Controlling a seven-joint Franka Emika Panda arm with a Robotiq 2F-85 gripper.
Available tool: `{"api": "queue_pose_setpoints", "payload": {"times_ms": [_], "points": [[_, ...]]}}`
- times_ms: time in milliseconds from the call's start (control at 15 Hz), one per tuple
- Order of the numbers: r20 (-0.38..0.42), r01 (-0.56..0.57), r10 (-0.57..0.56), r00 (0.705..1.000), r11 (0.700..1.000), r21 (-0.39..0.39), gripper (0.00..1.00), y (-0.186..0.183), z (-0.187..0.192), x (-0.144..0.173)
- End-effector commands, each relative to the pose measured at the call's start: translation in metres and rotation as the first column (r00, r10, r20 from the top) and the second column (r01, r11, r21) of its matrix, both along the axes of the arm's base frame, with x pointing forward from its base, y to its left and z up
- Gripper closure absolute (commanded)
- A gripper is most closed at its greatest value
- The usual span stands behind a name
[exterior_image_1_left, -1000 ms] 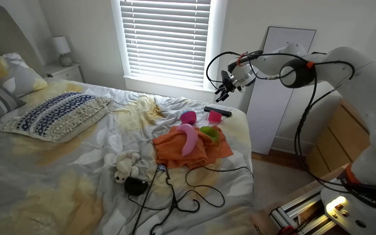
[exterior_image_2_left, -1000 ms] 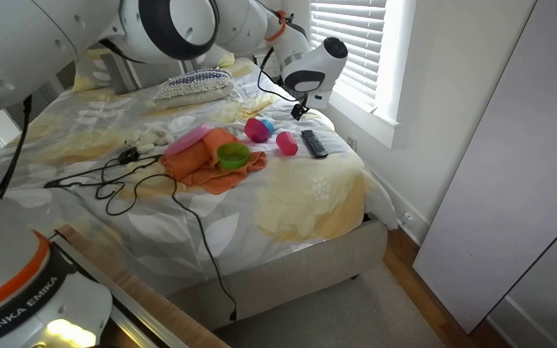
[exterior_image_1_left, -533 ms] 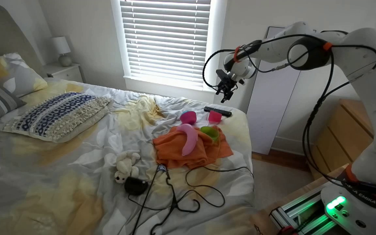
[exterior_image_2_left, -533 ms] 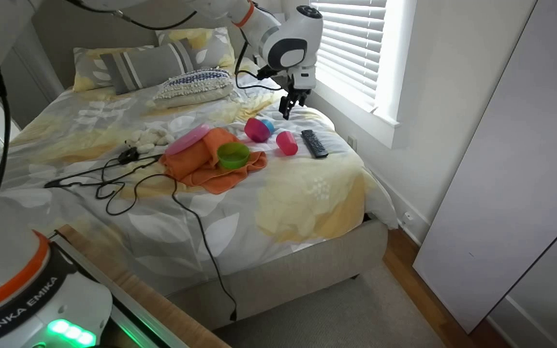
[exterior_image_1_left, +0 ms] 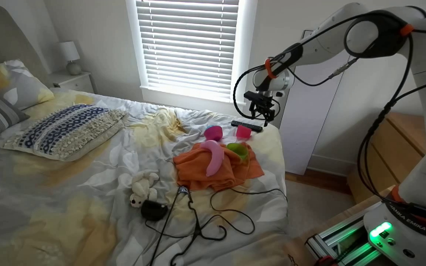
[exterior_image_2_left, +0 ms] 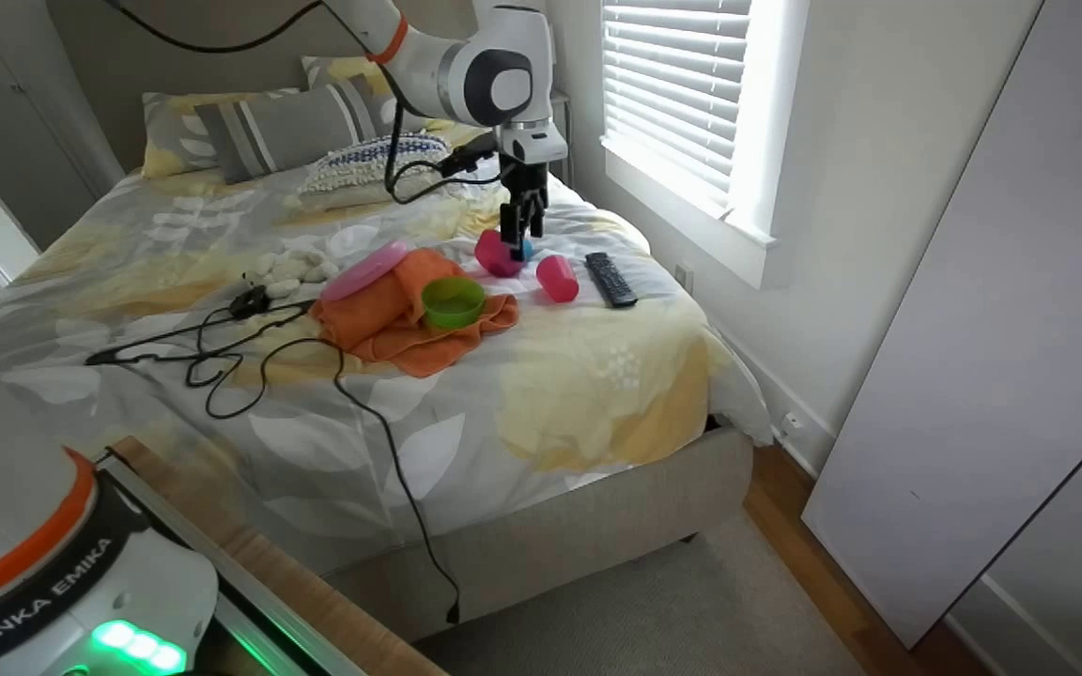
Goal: Move the remote to the right
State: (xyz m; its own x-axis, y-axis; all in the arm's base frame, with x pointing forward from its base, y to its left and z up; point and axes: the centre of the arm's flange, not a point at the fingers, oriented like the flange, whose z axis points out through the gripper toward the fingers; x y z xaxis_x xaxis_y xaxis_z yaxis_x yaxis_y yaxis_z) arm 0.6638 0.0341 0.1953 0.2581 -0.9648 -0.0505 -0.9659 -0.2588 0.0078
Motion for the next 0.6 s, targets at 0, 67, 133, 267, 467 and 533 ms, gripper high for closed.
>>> {"api": "queue_pose_setpoints", "payload": {"times_ms": [0,67,133,267,467,533], "points": [[-0.076,-0.156,0.148,0.986,0.98,-0.123,0.0,0.019,0.011,-0.086],[-0.106,-0.207,0.193,0.975,0.967,-0.147,0.0,0.023,0.011,-0.101],[-0.131,-0.26,0.24,0.962,0.95,-0.17,0.0,0.027,0.01,-0.117],[-0.186,-0.366,0.331,0.925,0.907,-0.206,0.0,0.033,0.009,-0.15],[-0.165,-0.311,0.285,0.944,0.936,-0.164,0.0,0.033,-0.002,-0.103],[-0.16,-0.307,0.282,0.946,0.937,-0.165,0.0,0.031,-0.001,-0.1]]}}
